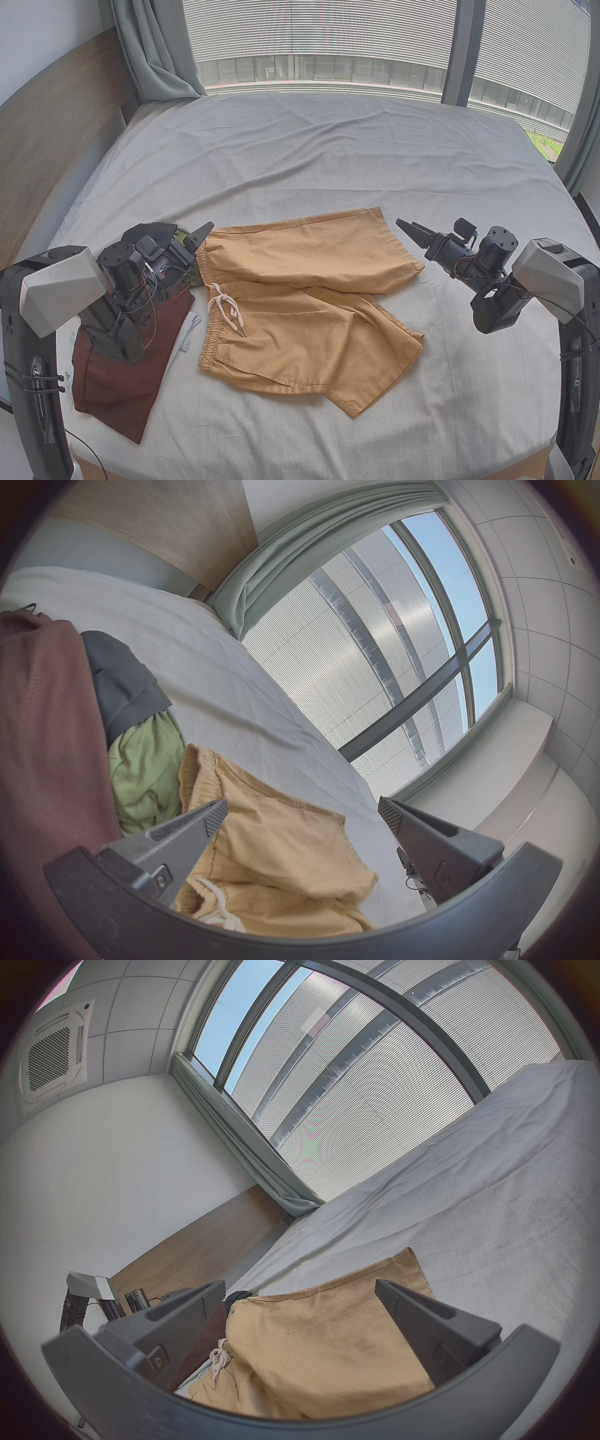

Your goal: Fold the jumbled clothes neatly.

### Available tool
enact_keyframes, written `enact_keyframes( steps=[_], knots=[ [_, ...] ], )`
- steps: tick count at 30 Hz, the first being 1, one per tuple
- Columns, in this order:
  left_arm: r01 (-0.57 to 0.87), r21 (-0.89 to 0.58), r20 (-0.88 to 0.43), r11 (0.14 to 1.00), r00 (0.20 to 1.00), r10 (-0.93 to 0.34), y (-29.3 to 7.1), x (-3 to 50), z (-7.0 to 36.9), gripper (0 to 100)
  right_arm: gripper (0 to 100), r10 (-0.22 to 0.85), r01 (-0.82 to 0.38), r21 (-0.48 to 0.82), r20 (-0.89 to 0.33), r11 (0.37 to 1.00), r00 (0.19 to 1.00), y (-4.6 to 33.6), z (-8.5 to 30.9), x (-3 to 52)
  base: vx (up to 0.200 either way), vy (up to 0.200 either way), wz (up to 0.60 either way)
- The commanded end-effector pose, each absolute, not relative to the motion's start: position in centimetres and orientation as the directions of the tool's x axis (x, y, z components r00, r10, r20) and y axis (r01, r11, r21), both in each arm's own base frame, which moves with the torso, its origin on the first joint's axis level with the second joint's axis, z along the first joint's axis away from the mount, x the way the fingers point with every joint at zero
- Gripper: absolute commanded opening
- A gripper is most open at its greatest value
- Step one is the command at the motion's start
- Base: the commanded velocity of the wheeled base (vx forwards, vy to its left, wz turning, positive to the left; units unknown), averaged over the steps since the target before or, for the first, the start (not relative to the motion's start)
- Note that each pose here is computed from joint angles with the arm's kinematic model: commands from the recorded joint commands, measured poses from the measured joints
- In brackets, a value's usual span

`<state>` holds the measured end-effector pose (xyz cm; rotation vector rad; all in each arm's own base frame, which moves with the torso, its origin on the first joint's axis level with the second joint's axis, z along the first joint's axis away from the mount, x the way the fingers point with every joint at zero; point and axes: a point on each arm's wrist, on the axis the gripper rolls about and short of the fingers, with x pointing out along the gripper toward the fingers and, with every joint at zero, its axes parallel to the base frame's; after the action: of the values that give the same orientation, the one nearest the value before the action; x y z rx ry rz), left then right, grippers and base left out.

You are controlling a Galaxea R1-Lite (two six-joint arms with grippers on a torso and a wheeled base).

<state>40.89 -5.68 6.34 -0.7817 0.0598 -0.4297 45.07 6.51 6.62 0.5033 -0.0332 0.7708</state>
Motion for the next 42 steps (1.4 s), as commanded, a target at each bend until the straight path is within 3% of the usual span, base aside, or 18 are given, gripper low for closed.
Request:
enact_keyframes(
  steps=[1,22,35,42],
  knots=[
    [0.345,-0.686,0.089,0.640,0.914,-0.396,-5.2,39.2,6.9,100,100,0.667,-0.680,0.415,0.202,0.605,0.717,6.8,7.7,43.5,0.000,0.000,0.00],
    [0.389,-0.616,0.021,0.685,0.877,-0.479,-4.8,33.3,9.0,100,100,0.698,-0.671,0.403,0.101,0.622,0.708,7.0,10.3,35.5,0.000,0.000,0.00],
    [0.441,-0.615,-0.005,0.653,0.826,-0.563,-4.6,30.4,9.7,100,100,0.708,-0.642,0.446,0.025,0.624,0.706,6.6,10.7,29.9,0.000,0.000,0.00],
    [0.501,-0.458,-0.084,0.735,0.798,-0.597,-4.0,29.5,7.8,100,100,0.712,-0.638,0.457,0.014,0.619,0.702,6.7,10.6,29.3,0.000,0.000,0.00]
  ],
)
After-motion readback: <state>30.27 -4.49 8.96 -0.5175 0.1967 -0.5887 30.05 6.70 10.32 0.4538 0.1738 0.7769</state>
